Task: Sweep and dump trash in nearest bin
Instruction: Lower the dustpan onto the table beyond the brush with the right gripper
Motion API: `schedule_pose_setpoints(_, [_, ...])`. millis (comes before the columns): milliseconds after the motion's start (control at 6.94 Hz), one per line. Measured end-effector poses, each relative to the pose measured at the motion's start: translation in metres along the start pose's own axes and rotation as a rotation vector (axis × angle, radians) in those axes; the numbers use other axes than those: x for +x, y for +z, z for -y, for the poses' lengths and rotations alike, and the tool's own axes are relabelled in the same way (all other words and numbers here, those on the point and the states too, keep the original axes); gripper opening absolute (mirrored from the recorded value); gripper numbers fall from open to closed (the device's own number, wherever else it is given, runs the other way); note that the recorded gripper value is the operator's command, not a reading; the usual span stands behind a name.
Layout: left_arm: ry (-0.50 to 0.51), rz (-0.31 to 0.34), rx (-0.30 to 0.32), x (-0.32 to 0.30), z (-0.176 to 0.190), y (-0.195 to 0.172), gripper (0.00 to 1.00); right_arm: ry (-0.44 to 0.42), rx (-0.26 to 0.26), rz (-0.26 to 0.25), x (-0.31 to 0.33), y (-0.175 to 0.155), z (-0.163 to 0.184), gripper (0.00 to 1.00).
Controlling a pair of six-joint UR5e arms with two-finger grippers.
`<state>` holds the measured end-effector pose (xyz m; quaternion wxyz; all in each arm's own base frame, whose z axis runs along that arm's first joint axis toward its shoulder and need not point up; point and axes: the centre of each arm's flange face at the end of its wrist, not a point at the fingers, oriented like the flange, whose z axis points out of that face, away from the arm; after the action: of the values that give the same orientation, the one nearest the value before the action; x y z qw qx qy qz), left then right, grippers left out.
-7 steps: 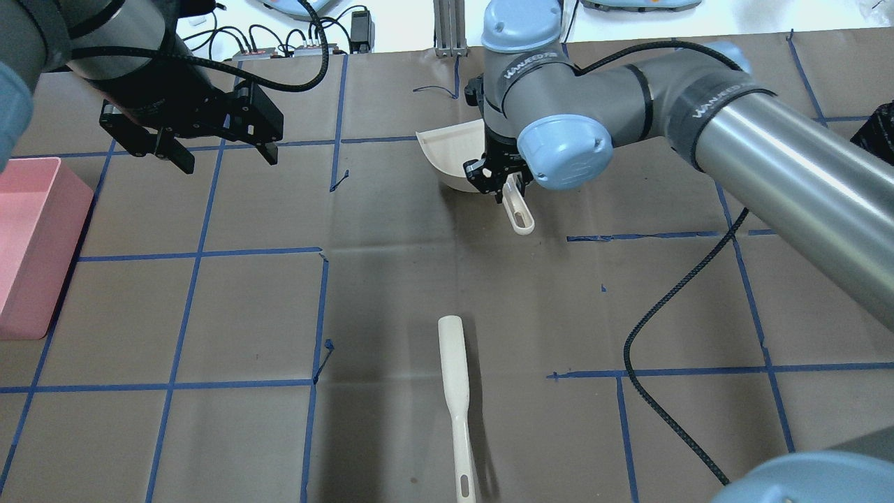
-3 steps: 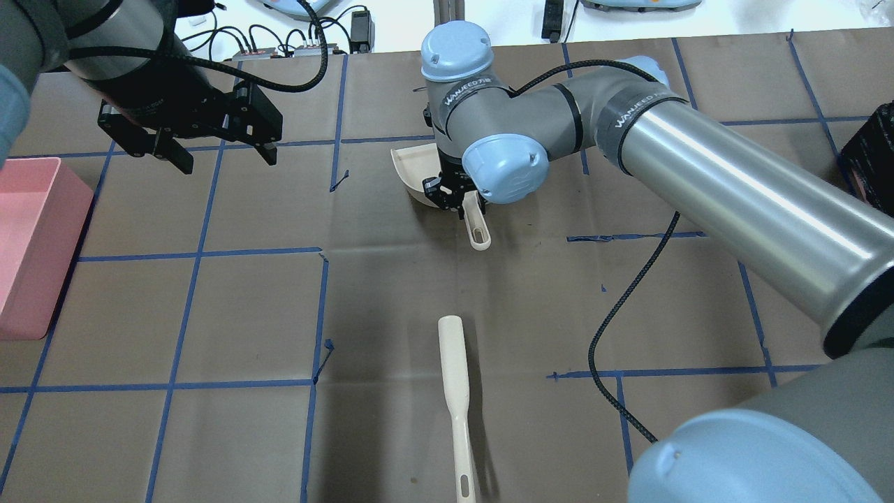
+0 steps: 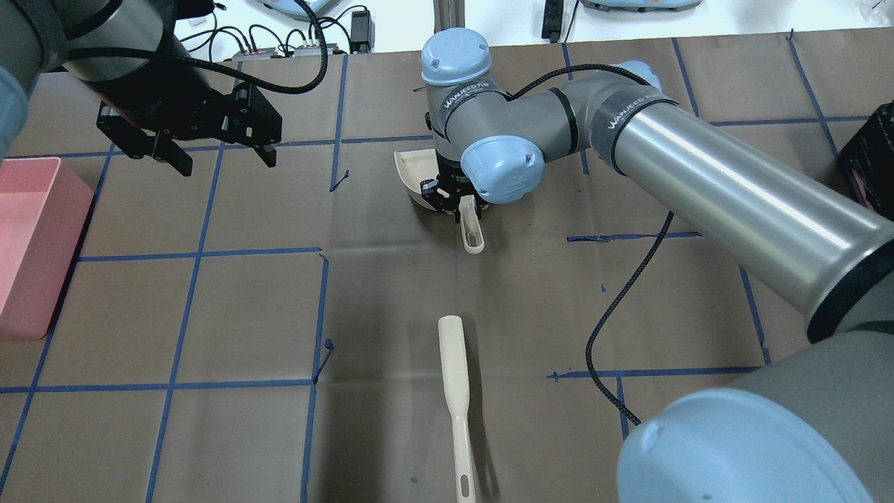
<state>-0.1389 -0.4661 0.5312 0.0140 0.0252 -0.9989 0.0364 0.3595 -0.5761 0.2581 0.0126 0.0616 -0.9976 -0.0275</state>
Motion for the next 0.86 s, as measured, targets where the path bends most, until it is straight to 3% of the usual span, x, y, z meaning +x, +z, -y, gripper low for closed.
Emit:
schedule_pose_setpoints(144, [0.000,0.000,-0.001,0.0000,-0.0002,-0.0001,1.00,0.000,0.006,0.001,-0.0001,-0.0009,0.0008,0.14])
schedule_pose_setpoints(432, [0.001,0.004,-0.001,-0.0002,-0.0004,-0.0001,1.00,0.001,0.010,0.004,0.0000,0.0001,0.0019,0.95])
schedule_pose_setpoints(576, [0.001,0.010,-0.002,-0.0006,-0.0005,0.0002,1.00,-0.001,0.010,0.004,0.0010,0.0008,0.0026,1.00])
schedule_pose_setpoints(865, [0.001,0.017,-0.003,-0.0013,-0.0006,0.0007,1.00,0.006,0.007,0.009,0.0091,0.0009,0.0060,1.00])
